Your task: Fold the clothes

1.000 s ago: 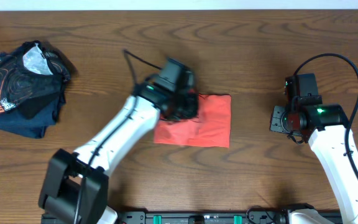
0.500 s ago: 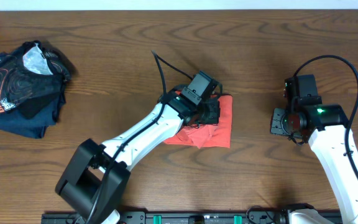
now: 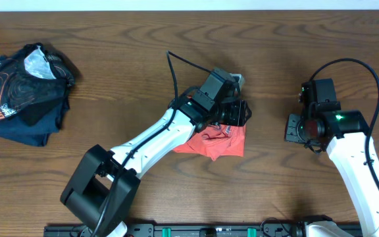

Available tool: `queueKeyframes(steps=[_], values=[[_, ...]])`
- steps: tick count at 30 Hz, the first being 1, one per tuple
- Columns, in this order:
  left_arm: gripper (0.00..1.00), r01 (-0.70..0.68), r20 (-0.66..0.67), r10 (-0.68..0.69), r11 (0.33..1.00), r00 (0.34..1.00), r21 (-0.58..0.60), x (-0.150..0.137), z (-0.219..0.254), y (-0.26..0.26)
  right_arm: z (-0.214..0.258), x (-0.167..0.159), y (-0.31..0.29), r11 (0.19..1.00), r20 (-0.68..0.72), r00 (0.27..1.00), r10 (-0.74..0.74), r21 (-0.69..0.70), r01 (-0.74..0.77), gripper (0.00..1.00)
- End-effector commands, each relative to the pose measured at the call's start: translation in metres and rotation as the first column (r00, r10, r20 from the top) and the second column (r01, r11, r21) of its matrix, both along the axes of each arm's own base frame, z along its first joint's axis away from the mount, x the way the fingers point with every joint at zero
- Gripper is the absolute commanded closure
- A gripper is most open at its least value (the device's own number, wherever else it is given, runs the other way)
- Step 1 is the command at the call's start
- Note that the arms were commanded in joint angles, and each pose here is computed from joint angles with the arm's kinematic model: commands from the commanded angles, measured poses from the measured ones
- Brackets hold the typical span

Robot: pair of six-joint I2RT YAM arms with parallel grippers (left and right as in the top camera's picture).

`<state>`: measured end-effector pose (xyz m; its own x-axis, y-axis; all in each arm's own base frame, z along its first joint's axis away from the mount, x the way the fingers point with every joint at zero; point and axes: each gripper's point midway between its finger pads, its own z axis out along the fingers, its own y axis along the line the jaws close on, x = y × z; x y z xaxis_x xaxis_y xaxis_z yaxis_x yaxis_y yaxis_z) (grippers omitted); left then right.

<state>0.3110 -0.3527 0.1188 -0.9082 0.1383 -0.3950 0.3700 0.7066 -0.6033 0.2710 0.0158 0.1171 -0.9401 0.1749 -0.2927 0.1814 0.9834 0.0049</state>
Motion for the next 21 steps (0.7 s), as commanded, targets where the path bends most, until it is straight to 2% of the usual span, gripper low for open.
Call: queueKeyframes(steps=[1,4,7,12,16,21], values=[[0.52,0.042,0.126,-0.038,0.999,0.991,-0.029,0.007,0.046,0.016,0.002,0.007,0.022,0.983,0.034,0.988,0.154,0.095,-0.156,0.48],[0.52,-0.089,0.169,0.084,0.996,0.982,0.022,0.027,0.066,0.065,0.012,0.016,0.056,0.921,0.127,0.943,0.308,0.208,-0.329,0.48],[0.52,-0.221,0.191,0.210,0.974,0.959,0.038,0.044,0.087,0.123,0.019,0.024,0.077,0.885,0.194,0.915,0.354,0.246,-0.395,0.47],[0.52,-0.386,0.096,0.377,0.916,0.921,0.107,0.049,0.079,0.198,0.020,0.033,0.112,0.835,0.252,0.860,0.443,0.234,-0.498,0.45],[0.52,-0.415,-0.007,0.424,0.891,0.906,0.182,0.038,0.050,0.220,0.007,0.041,0.151,0.763,0.287,0.781,0.555,0.199,-0.615,0.39],[0.47,-0.367,-0.108,0.401,0.898,0.909,0.244,0.027,0.013,0.215,-0.020,0.059,0.173,0.750,0.281,0.748,0.602,0.123,-0.650,0.38]])
